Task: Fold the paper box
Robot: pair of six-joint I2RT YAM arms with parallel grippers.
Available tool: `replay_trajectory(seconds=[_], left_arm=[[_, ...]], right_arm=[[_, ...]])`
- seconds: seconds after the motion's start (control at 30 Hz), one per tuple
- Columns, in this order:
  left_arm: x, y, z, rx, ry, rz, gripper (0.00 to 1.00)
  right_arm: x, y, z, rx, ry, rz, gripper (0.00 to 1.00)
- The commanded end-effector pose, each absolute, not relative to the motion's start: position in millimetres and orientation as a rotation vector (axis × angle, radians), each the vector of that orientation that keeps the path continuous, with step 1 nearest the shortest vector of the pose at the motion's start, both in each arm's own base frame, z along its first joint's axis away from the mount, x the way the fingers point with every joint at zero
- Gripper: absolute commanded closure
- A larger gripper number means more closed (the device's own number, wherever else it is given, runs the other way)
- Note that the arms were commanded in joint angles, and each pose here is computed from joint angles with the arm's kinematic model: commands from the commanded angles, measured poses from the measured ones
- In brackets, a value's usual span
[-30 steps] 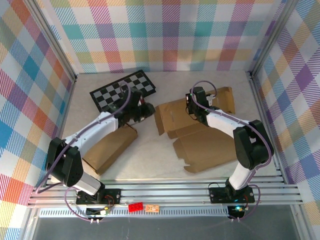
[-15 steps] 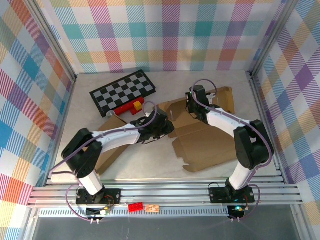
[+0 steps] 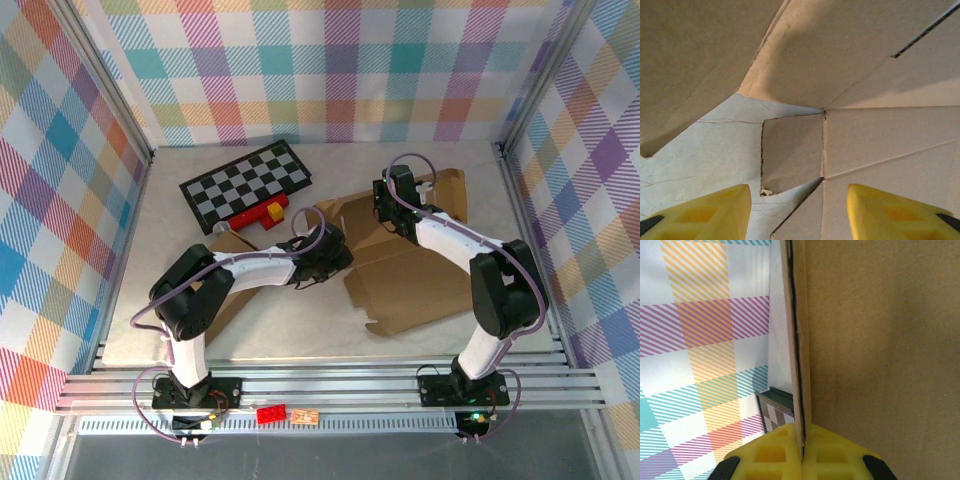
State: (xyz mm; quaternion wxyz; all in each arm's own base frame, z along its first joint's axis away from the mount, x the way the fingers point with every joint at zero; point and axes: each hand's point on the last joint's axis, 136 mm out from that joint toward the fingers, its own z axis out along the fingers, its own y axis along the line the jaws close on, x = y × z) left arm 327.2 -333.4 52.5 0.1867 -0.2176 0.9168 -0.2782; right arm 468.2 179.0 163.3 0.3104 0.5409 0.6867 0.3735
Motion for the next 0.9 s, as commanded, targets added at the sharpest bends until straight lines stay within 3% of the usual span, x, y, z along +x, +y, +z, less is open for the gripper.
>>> replay_trajectory(seconds=[0.0,0.3,0.6,0.87], left_arm=[[336,-334,56,-0.637,2.556,-0.786,0.48],[347,-353,50,-0.613,2.544,-0.854,0.52],[367,-362,98,-0.527,2.424,-0.909,0.58],[372,-372,112,-0.494,2.388,-0.964,0.58]], right_arm=[[472,179,174,1.418,1.808,1.004,1.00],[469,179,173,1.429,1.812,1.002,1.00],[469,179,174,1.426,1.813,1.008,1.00],[468,179,177,1.441,1.805,1.021,1.00]])
